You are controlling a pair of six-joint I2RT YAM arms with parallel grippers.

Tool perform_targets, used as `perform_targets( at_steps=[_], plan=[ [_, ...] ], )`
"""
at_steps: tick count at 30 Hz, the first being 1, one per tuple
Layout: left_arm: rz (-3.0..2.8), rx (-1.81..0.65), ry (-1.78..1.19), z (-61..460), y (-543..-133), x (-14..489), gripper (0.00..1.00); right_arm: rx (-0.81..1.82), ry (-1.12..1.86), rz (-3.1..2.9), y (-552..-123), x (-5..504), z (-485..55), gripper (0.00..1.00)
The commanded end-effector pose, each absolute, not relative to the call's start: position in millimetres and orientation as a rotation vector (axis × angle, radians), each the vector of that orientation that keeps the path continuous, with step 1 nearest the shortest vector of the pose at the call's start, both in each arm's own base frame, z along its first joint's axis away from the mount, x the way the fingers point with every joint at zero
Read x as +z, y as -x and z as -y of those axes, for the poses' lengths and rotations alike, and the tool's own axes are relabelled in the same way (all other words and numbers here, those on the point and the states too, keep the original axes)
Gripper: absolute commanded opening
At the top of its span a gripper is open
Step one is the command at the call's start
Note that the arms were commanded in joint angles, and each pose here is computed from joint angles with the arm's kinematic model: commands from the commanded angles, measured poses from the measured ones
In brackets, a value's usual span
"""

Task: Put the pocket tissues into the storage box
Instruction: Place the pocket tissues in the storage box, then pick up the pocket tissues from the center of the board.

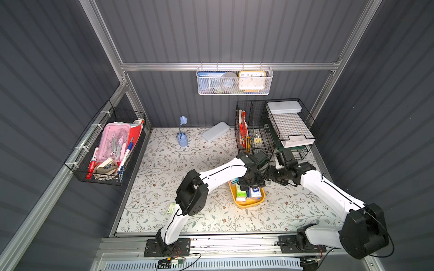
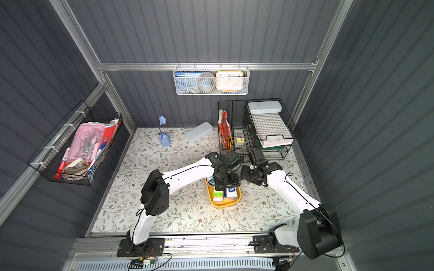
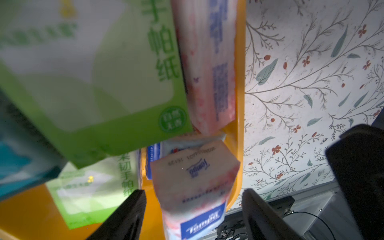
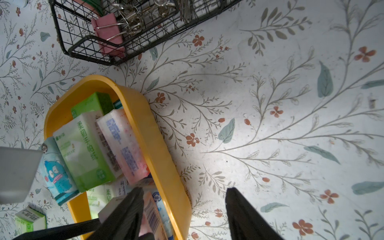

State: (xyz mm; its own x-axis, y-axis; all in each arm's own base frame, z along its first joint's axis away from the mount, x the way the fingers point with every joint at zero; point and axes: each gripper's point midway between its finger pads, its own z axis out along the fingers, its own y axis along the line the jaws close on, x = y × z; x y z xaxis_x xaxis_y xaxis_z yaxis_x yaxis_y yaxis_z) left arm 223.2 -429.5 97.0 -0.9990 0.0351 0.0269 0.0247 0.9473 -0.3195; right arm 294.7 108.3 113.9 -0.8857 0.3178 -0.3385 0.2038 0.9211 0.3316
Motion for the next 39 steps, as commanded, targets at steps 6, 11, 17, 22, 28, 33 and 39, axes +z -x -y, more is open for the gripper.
perform_targets(
  at_steps=[6,11,17,22,28,33,39],
  plan=[
    [3.166,0.519,-0.047,409,-231,142,0.80,0.427,-0.312,-2.671,-302,130,-118,0.67],
    [3.235,0.452,-0.300,357,-244,161,0.83,0.401,-0.218,-2.669,-305,140,-132,0.67],
    [3.174,0.321,-0.871,251,-230,156,0.87,0.415,-0.164,-2.662,-310,143,-145,0.67],
    [3.035,0.240,-1.384,163,-191,139,0.92,0.423,-0.137,-2.675,-312,138,-151,0.67],
    [2.926,0.241,-1.609,102,-171,124,0.90,0.412,-0.124,-2.675,-313,136,-151,0.67],
    [2.949,0.148,-1.490,86,-185,112,0.91,0.422,-0.119,-2.684,-314,135,-154,0.67],
    [2.905,-0.052,-1.435,58,-200,93,0.94,0.397,-0.122,-2.680,-313,136,-150,0.67]
  ],
)
